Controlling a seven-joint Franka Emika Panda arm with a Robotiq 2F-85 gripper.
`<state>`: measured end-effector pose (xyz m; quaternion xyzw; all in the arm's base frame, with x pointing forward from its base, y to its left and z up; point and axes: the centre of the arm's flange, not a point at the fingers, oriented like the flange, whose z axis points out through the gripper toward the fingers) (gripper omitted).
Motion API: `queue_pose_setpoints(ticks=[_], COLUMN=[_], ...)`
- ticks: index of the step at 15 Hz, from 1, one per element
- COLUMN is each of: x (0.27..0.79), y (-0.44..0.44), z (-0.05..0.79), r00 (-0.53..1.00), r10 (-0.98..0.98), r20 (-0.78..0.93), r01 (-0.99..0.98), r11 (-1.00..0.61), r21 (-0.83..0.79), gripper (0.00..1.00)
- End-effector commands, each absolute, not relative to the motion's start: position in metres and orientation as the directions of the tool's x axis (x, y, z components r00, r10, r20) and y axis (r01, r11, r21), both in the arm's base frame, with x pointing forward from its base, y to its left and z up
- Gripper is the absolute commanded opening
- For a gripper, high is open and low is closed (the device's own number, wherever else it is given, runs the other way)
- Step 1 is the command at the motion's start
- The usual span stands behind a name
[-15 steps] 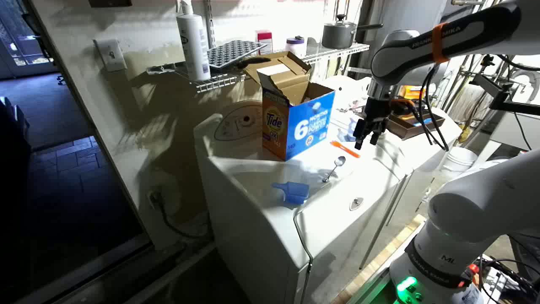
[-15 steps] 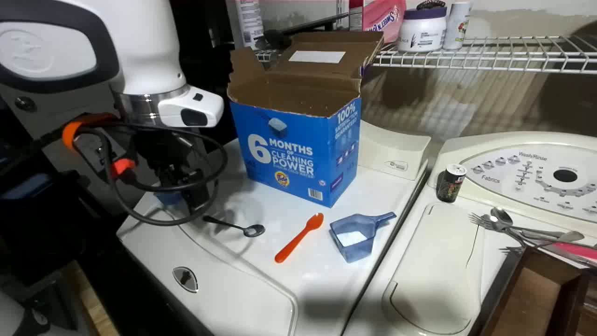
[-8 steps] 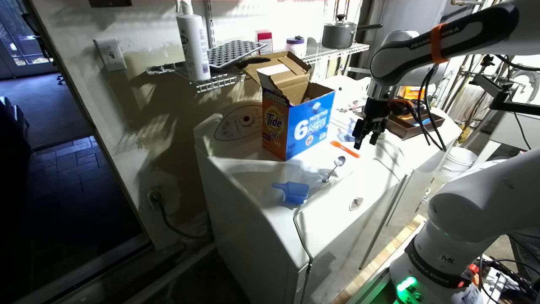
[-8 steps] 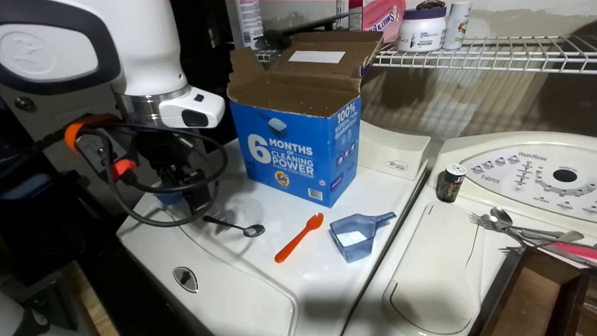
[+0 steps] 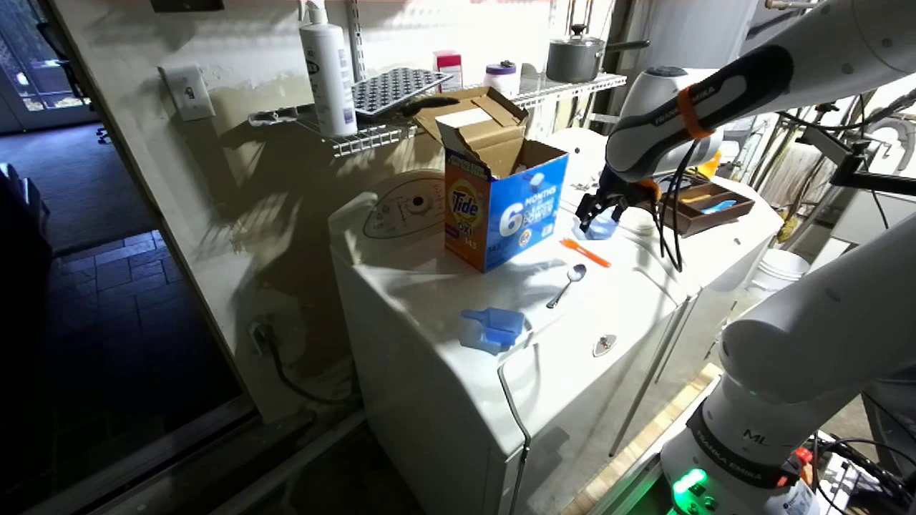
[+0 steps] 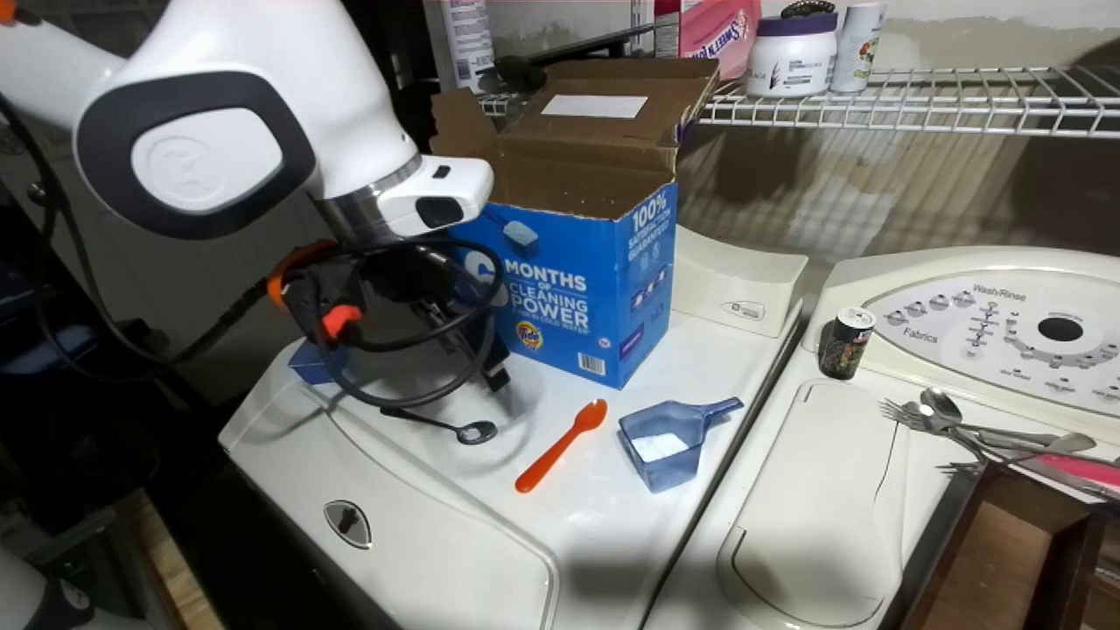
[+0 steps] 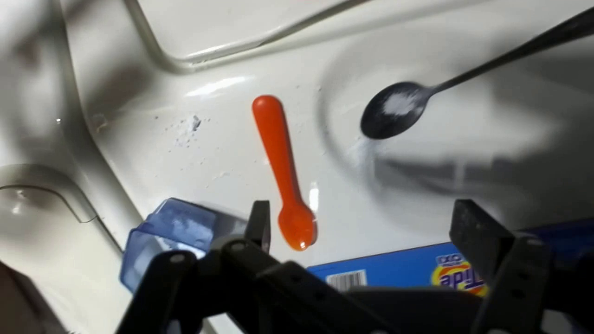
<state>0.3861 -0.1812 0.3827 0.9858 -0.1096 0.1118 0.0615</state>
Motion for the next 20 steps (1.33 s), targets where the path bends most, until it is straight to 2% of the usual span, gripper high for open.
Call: queue_pose_setpoints(ticks=[1, 2, 3, 7, 12, 20], x=[0.412, 0.409, 0.395, 0.400, 0.411, 0.423], y=[-0.210, -0.216, -0.206, -0.220, -0.284, -0.348], z=[0.364, 0.361, 0.369, 0.362, 0.350, 0.341], r00=[0.901, 0.886, 0.912, 0.893, 0.742, 0.587], r10=[-0.319, -0.363, -0.299, -0.353, -0.581, -0.680], r20=[0.294, 0.290, 0.282, 0.280, 0.334, 0.439], r01=[-0.383, -0.427, -0.351, -0.409, -0.642, -0.779], r11=[-0.904, -0.881, -0.923, -0.896, -0.759, -0.622], r21=[0.193, 0.202, 0.155, 0.174, 0.109, 0.080], gripper=[1.00, 1.00, 1.00, 1.00, 1.00, 1.00])
